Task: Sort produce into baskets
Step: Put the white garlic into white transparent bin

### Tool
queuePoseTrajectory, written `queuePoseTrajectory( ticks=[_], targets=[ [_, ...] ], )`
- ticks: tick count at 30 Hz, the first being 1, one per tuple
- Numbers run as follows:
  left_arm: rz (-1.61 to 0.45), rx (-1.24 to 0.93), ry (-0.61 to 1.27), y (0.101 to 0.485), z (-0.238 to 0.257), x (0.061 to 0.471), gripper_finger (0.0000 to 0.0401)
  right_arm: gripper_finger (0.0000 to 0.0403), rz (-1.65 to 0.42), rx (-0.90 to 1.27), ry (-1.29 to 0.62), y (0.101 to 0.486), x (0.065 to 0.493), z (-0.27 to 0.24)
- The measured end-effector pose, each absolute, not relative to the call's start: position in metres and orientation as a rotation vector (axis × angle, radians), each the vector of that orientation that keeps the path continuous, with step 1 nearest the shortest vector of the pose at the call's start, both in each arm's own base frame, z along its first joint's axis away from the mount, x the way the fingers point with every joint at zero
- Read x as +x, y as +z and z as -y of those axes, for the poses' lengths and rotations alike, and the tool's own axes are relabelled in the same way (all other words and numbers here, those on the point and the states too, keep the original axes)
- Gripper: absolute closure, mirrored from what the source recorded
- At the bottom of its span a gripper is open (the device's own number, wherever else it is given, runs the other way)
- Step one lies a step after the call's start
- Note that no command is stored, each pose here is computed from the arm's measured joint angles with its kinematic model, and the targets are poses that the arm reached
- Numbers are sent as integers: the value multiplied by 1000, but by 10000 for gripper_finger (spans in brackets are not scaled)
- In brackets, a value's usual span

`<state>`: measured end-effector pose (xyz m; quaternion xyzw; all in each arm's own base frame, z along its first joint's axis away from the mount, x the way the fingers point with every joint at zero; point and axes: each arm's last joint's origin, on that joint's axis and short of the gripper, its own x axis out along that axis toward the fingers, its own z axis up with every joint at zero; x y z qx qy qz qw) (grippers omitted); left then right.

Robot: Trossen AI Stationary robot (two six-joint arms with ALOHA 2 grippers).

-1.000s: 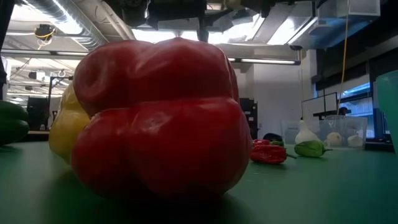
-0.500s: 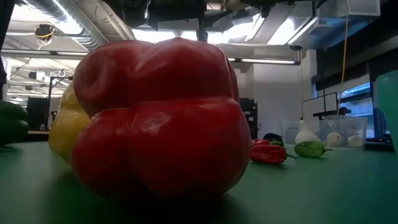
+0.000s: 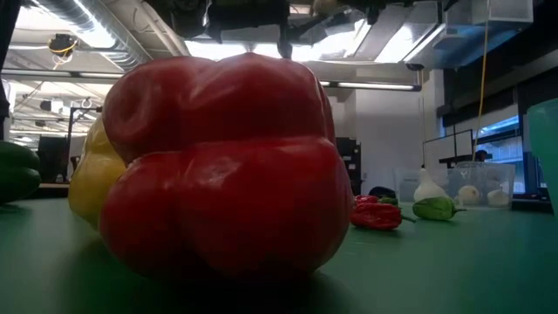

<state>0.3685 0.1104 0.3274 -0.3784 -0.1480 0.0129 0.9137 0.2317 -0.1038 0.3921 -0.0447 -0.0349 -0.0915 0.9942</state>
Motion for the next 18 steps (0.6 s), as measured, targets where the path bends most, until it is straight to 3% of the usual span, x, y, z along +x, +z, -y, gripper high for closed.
queuePoseTrajectory(
  ticks=[3, 9, 14, 18],
  targets=[
    [279, -734, -12, 327, -109, 369, 137, 364, 69, -89, -200, 392, 232, 104],
    [93, -706, 90, 307, -117, 370, 96, 364, 73, -87, -306, 395, 227, 106],
    [-106, -726, 205, 285, -131, 364, 93, 364, -47, -51, -604, 391, 204, 113],
    [-97, -749, 223, 285, -142, 360, 93, 363, -285, 89, -836, 370, 184, 118]
  ],
)
